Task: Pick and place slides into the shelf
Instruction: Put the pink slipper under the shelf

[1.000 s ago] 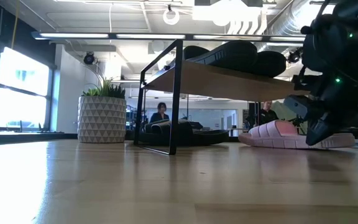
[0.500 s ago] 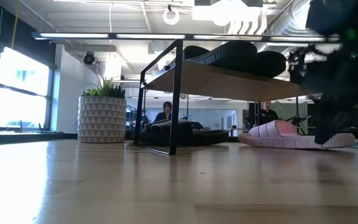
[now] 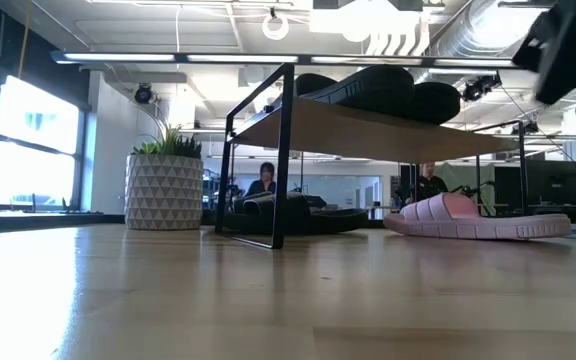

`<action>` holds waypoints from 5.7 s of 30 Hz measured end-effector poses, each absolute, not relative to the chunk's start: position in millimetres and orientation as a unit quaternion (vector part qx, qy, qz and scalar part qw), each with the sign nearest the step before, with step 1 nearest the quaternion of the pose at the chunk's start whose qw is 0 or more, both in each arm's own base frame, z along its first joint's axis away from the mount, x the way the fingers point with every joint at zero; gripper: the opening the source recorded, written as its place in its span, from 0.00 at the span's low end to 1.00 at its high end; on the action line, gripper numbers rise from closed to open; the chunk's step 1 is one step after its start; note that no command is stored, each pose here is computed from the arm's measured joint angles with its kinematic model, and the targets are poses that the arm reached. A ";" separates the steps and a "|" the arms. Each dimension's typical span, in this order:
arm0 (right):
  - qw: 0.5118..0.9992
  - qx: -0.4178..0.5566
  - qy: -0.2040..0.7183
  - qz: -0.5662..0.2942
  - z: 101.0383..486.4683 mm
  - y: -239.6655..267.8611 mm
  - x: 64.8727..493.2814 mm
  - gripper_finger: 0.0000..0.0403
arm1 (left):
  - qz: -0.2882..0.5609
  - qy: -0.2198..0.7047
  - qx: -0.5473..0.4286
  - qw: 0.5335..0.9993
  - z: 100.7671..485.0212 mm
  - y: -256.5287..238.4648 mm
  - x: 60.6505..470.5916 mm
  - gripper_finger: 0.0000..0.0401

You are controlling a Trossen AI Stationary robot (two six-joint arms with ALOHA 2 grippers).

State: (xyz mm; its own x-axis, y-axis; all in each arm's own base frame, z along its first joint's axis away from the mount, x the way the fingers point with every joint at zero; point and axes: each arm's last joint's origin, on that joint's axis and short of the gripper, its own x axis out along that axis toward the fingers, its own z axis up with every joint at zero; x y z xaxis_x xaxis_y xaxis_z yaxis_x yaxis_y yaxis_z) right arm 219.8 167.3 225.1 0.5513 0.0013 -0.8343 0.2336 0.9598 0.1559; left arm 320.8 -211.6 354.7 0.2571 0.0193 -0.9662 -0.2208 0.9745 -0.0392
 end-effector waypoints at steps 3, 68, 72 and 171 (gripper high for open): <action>0.878 0.124 0.460 -0.036 227.5 180.2 213.9 0.00 | 0.132 0.620 -0.122 0.763 335.5 -224.5 312.6 0.47; 0.882 0.246 0.394 0.076 239.9 225.5 199.3 0.00 | 0.449 0.532 -0.510 0.506 191.8 -113.4 96.7 0.47; 0.882 0.245 0.394 0.075 239.8 225.3 199.4 0.00 | 0.393 0.537 -0.543 0.512 174.1 -119.0 101.6 0.47; 0.907 -0.316 0.270 0.063 132.8 332.4 274.5 0.35 | 0.169 0.266 -0.784 0.536 147.1 -138.8 223.7 0.47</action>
State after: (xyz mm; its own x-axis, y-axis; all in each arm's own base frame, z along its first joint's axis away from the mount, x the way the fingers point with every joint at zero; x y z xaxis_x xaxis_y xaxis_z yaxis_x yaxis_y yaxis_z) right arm 274.5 332.4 132.8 0.8458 -0.0558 -0.5306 -0.2861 0.7920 -0.5394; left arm 223.7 -138.8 147.1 0.8016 -0.2348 -0.5498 -0.5975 -0.2851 -0.7494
